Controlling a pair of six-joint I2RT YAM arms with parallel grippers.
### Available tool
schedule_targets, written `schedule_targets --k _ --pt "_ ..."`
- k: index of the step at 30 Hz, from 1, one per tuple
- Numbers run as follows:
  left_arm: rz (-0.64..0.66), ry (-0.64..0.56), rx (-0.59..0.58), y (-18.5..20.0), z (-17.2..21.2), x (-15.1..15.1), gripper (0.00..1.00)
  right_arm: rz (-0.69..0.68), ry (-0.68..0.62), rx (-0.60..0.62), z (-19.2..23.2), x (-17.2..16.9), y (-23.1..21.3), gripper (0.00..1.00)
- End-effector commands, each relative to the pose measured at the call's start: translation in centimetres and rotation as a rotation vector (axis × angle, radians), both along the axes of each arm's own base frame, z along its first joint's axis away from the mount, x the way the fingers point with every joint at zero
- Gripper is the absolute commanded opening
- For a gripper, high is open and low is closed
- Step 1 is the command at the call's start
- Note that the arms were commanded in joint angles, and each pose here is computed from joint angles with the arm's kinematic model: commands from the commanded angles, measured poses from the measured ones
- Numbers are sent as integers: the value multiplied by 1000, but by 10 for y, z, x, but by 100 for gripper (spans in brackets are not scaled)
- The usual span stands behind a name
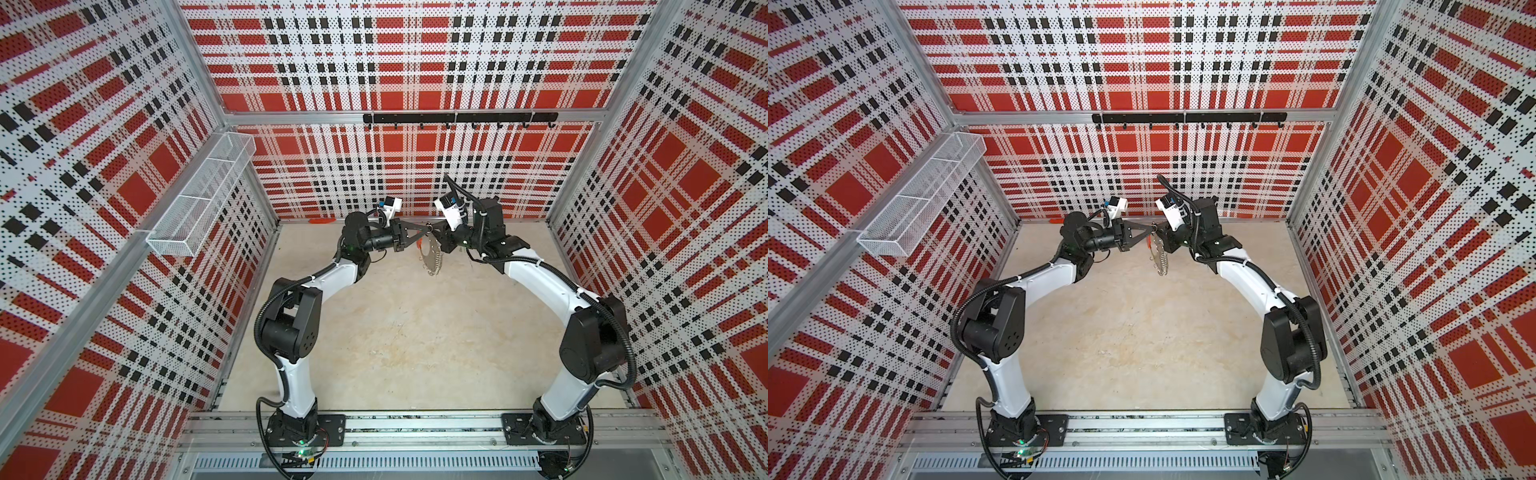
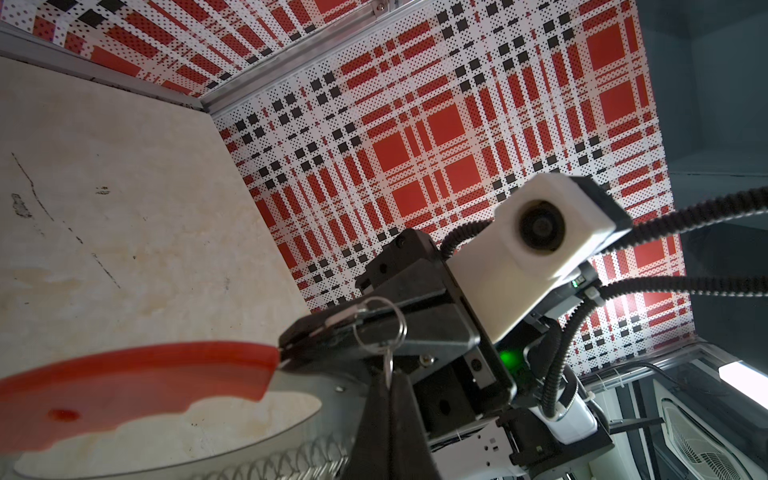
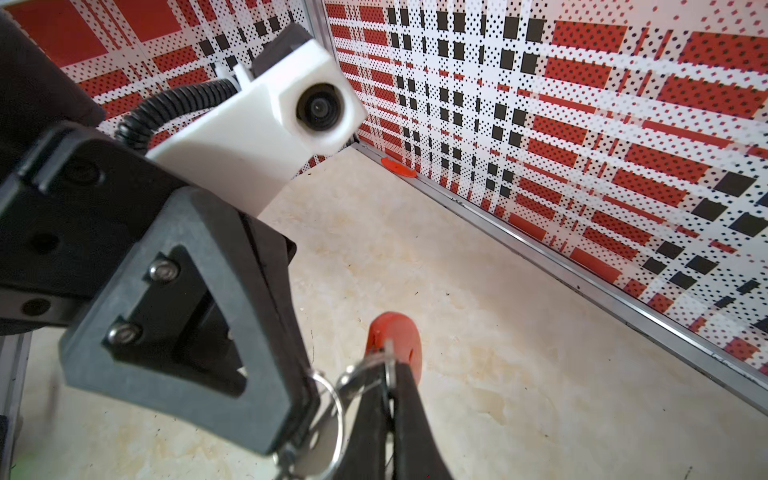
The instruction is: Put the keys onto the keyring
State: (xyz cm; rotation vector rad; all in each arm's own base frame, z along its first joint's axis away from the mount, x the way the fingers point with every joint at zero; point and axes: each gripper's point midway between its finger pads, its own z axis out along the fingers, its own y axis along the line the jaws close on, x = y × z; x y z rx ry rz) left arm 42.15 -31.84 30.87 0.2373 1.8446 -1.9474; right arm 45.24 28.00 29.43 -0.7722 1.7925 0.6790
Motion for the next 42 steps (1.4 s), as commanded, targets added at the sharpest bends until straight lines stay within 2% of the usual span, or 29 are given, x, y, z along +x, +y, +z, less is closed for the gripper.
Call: schedule_targets --k 1,9,10,12,16,32,39,42 --pt "-44 -72 -19 -8 20 -11 0 -12 -59 -18 14 4 2 2" --pt "-43 -72 -18 -8 19 -10 0 -29 -45 -33 7 5 0 9" --pt "-43 -69 -18 -8 18 -10 0 -33 -42 -35 7 5 -1 11" --pt "-43 -69 -17 -8 18 -9 0 -35 -32 -45 6 4 -2 26" --pt "-48 -65 -14 -8 16 -9 0 -7 7 -64 7 -3 -1 33" --pt "-54 -56 -13 -11 12 -6 0 -10 71 -87 17 0 4 34" --pt "-57 -53 -14 -15 10 -6 0 -135 146 -64 17 18 8 33" --pt "-56 -48 -14 -16 9 -4 0 -241 184 -65 13 26 8 33"
